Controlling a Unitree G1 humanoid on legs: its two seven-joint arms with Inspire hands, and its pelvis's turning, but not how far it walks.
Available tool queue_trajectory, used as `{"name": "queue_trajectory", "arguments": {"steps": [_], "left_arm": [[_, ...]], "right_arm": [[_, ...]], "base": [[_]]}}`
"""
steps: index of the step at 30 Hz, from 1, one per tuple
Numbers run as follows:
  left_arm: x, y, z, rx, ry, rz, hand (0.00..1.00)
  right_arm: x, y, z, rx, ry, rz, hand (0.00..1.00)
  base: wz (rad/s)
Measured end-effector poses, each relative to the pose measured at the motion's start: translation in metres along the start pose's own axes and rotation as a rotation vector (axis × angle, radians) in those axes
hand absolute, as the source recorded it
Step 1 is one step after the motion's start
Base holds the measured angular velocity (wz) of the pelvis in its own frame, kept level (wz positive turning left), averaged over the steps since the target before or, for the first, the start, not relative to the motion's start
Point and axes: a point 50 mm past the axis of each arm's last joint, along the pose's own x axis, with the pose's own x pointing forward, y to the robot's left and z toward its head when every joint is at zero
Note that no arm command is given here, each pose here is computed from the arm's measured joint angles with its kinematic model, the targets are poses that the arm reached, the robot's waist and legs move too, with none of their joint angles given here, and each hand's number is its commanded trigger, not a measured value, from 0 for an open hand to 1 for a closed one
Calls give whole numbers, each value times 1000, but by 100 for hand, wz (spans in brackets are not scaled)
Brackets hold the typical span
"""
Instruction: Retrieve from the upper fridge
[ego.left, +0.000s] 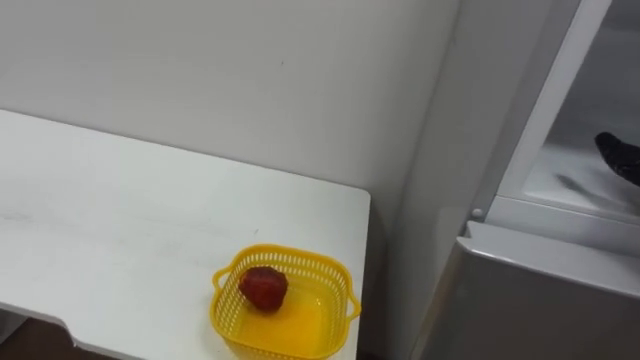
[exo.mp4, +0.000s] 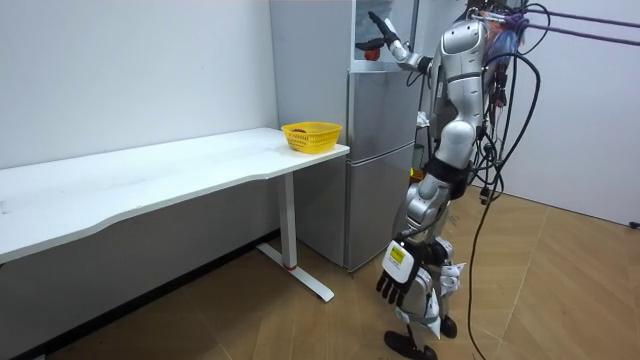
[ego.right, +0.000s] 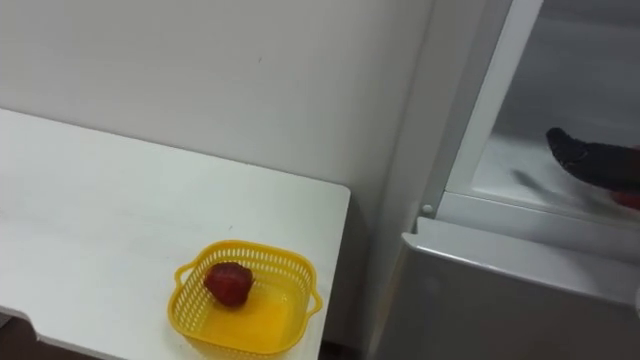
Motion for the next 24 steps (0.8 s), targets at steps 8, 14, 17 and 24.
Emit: {"name": "queue_trajectory", "arguments": {"steps": [8, 14, 17, 24], "left_arm": [[0, 2, 3, -1, -12, 10, 0], [-1, 2, 1, -3, 2, 10, 0], [-1, 2, -2, -11, 14, 12, 0], [-2, 0, -8, -7, 41, -1, 0]], "right_arm": [[-3, 15, -13, -39, 68, 120, 0], [-3, 18, -15, 28, 114, 191, 0], [-4, 20, -16, 62, 135, 230, 0], [-4, 21, -21, 76, 167, 297, 0]], "base": [[2], [1], [0], [0]]}}
